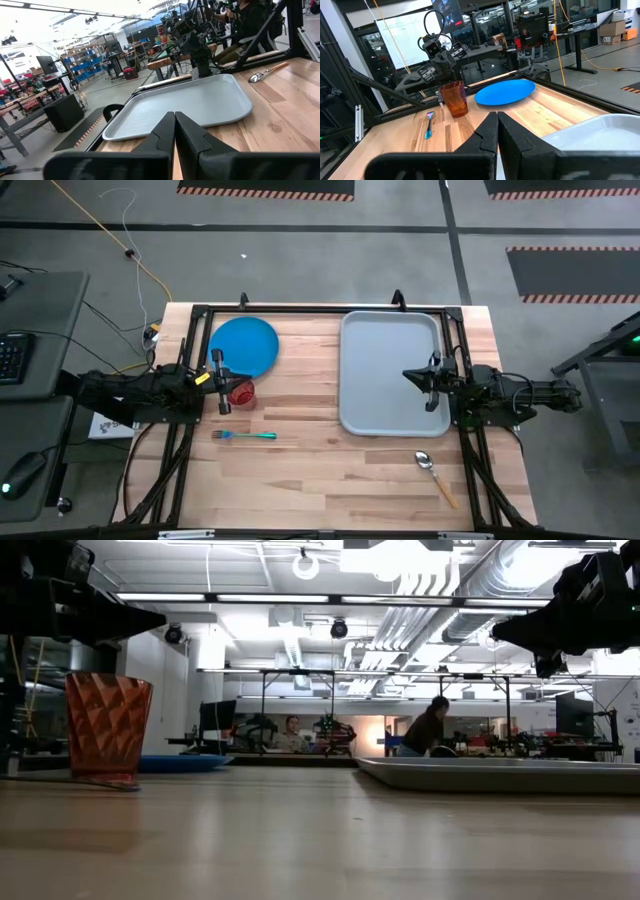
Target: Pick and place plate/cup/fork/spoon on tray
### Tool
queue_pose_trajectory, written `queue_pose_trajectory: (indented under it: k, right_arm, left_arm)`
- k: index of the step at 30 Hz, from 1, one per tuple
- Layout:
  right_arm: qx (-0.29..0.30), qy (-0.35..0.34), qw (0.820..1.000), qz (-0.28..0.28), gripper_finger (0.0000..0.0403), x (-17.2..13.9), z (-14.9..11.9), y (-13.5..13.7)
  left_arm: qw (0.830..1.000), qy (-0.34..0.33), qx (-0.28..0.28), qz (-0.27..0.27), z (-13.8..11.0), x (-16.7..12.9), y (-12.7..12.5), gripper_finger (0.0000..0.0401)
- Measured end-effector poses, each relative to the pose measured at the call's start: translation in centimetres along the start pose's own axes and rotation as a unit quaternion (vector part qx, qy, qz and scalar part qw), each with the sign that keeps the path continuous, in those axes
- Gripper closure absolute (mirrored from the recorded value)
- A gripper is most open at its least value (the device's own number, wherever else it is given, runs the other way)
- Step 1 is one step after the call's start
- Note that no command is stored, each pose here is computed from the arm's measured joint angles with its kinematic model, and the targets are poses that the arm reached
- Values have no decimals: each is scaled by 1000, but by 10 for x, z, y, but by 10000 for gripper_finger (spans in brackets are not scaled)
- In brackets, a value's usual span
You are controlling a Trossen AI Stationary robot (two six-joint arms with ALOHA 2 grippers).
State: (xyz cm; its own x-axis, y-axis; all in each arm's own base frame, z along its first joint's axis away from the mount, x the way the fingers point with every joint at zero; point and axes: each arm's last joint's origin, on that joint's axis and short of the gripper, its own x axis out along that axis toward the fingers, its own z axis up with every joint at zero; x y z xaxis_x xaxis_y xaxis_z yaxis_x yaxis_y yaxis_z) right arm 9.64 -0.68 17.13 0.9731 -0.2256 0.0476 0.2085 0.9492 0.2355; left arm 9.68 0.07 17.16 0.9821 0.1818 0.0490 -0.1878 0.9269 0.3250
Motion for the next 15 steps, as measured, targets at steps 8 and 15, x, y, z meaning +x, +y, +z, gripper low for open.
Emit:
queue_pose_trajectory:
  k: [8,15]
  right_arm:
    - [0,0,1000,0,402,0,0,0]
    - [96,-49,994,15,402,0,10,2]
  left_arm:
    - [1000,0,0,0,0,0,0,398]
    - [1000,0,0,0,0,0,0,398]
